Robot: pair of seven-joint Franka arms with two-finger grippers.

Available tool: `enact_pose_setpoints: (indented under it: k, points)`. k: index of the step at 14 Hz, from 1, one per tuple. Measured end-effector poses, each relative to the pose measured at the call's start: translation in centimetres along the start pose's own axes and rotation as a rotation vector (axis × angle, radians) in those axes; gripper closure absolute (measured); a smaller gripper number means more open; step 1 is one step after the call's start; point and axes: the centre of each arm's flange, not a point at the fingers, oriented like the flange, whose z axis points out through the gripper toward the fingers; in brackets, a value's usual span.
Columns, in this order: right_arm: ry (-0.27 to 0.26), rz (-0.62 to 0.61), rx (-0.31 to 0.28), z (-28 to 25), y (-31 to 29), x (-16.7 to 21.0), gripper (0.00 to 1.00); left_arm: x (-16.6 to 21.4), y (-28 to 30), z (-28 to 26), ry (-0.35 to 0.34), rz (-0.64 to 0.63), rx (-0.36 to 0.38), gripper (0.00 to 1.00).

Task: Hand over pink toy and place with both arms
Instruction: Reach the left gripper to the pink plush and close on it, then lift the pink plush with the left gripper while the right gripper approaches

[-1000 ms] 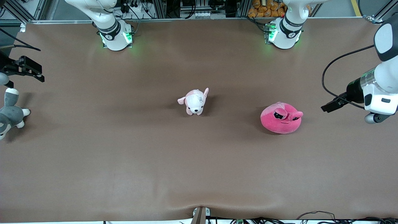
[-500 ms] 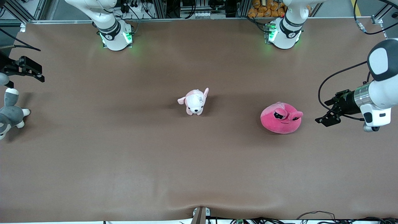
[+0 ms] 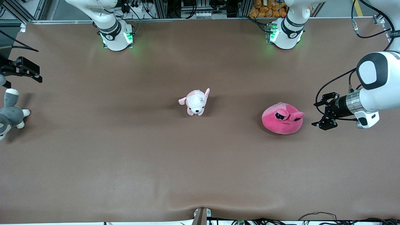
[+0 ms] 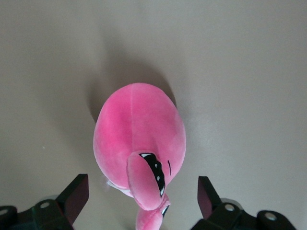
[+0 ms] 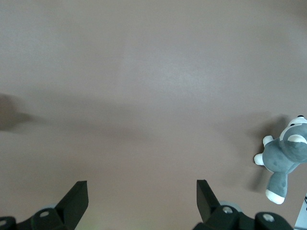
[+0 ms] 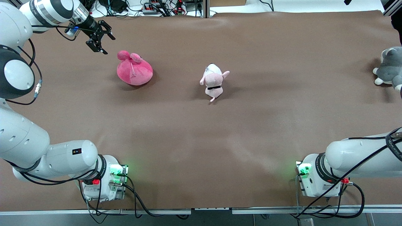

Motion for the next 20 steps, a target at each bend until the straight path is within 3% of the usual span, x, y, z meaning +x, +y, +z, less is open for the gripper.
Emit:
enact_pose_setpoints:
  k: [4,10,14,17,20]
  points:
    - [-0.026,0.030,0.002,1.9,2.1,0.6,0.00,-0.3,0.0,2.0,-0.077,-0.084,-0.004,0.00]
    - [-0.031,0.046,0.000,2.6,2.5,1.1,0.00,0.3,0.0,4.7,-0.133,-0.135,-0.005,0.00]
    - [-0.033,0.279,-0.003,2.5,0.6,1.6,0.00,0.4,0.3,5.8,-0.136,-0.144,-0.015,0.04]
    - [-0.039,0.415,-0.006,2.5,-1.5,2.1,0.00,-0.1,0.5,6.4,-0.138,-0.135,-0.011,0.33]
    - [-0.046,0.443,-0.006,3.0,-1.7,2.4,0.00,-0.7,0.7,6.6,-0.138,-0.125,-0.012,0.66]
